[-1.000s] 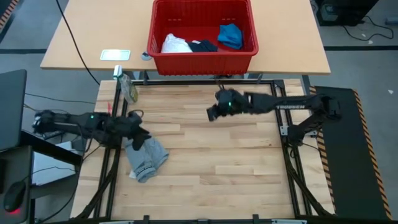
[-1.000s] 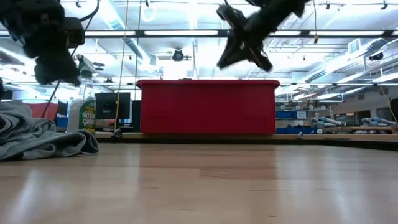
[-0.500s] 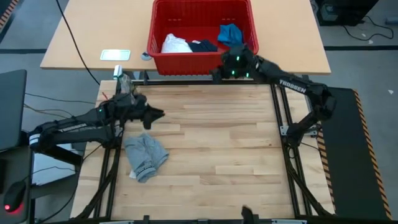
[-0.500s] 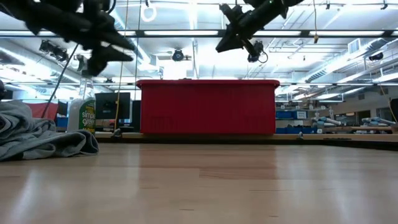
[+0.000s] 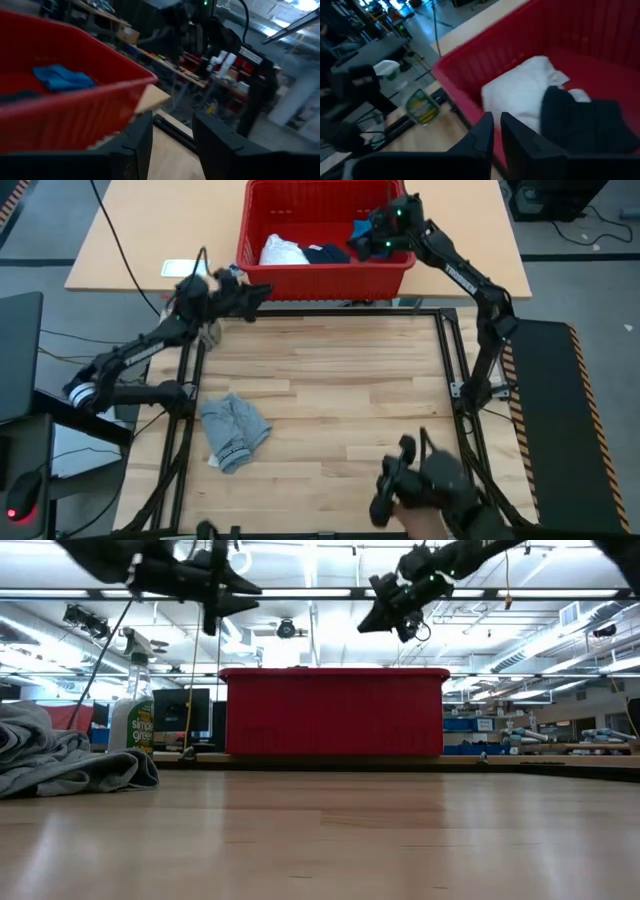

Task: Fold laundry
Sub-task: Remove the black pants from the red laundry bin

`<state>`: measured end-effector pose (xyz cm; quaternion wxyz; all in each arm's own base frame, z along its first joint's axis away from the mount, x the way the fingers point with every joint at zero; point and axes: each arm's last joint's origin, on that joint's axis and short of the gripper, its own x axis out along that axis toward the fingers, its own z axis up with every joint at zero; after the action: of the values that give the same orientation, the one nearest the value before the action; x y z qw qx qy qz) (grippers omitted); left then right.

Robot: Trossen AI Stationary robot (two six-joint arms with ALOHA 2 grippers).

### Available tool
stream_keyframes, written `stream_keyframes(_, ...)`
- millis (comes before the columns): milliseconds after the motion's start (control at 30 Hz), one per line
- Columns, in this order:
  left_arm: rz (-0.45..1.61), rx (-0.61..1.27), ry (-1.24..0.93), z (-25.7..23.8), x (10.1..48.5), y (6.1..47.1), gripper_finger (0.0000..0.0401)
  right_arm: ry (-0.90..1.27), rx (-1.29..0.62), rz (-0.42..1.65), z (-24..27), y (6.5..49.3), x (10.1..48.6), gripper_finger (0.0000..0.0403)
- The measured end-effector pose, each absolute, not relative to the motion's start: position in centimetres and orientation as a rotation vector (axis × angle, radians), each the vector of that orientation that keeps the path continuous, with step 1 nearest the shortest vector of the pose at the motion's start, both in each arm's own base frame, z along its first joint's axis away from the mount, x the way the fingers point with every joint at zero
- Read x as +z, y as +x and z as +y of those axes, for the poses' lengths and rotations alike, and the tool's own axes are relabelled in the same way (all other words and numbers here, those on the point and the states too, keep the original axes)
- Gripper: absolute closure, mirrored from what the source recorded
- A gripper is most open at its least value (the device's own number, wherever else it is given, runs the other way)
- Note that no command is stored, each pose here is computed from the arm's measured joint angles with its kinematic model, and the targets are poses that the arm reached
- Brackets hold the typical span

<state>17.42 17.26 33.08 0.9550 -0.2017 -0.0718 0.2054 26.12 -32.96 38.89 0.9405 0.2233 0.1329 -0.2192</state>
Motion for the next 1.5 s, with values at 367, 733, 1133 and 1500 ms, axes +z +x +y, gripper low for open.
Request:
stream_keyframes(367, -0.110, 0.514, -0.415, 27.0, 34.9, 22.3, 0.0259, 0.460, -0.546, 0.390, -38.8, 24.4, 33.7, 0.0359)
stream_keyframes(733, 0.199, 0.566, -0.486, 31.0, 30.8, 24.9, 0.0260, 0.495, -0.521, 0.580, -38.5, 25.3, 30.4, 0.0359)
stream_keyframes(1133, 0.355, 0.546, -0.440, 30.3, 29.5, 24.9, 0.0260, 0.558, -0.487, 0.581, -38.0, 26.0, 29.9, 0.0356)
stream_keyframes(1500, 0.477, 0.508, -0.485, 28.5, 28.6, 25.9, 0.0260, 0.172, -0.725, 0.322, -41.3, 28.1, 30.7, 0.0269)
